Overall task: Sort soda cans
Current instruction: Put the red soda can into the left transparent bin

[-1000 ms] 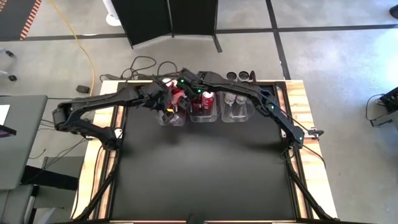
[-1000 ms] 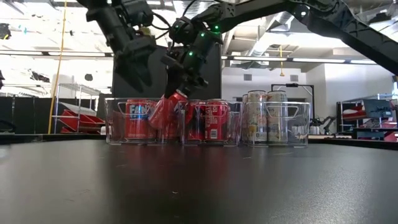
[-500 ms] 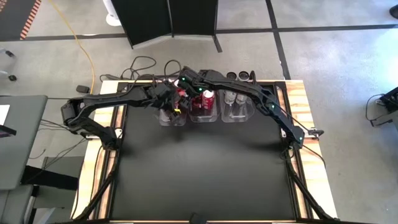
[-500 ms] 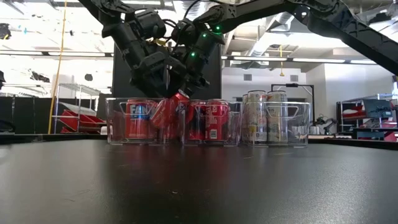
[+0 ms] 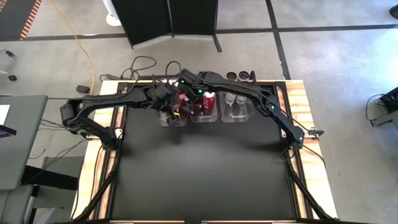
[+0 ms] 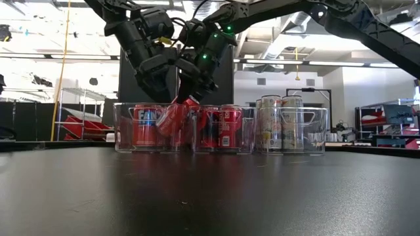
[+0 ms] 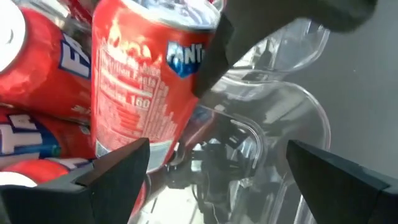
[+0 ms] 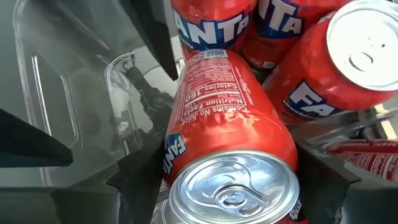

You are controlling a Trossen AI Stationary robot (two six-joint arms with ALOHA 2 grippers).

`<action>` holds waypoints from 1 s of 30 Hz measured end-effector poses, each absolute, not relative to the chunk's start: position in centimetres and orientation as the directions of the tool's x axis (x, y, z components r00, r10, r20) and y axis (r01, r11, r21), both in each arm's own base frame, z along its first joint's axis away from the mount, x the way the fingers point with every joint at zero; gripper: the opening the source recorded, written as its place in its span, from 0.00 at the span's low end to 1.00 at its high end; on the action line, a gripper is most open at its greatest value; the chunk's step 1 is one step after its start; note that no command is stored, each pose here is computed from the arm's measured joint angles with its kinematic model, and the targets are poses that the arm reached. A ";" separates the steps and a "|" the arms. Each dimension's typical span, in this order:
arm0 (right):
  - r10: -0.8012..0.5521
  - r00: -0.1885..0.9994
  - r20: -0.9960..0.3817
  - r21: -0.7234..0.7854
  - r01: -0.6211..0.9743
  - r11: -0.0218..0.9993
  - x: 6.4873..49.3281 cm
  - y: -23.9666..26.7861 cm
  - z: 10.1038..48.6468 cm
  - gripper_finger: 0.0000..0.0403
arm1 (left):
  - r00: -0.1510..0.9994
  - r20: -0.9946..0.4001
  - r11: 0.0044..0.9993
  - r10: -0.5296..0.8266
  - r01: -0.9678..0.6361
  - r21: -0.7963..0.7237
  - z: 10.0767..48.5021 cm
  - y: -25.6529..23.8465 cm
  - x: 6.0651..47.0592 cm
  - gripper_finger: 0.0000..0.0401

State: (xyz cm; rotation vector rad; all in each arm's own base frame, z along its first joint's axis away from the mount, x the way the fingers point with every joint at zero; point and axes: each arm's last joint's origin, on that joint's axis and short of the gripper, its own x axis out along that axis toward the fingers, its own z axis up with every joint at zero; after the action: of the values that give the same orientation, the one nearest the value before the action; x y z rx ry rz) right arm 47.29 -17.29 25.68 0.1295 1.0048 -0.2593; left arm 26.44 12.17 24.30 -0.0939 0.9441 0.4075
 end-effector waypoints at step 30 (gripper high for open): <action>-0.178 0.594 -0.785 -0.101 0.160 0.982 48.3 -17.3 26.1 0.84 | 0.599 -0.754 0.901 0.269 -0.434 -0.024 21.4 11.7 26.4 0.93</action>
State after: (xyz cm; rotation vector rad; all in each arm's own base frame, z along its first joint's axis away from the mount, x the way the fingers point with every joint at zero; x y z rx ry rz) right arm 48.25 -17.32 26.12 -0.0208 0.9144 -0.1967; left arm 26.38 11.75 21.43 -0.2139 0.8349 0.4112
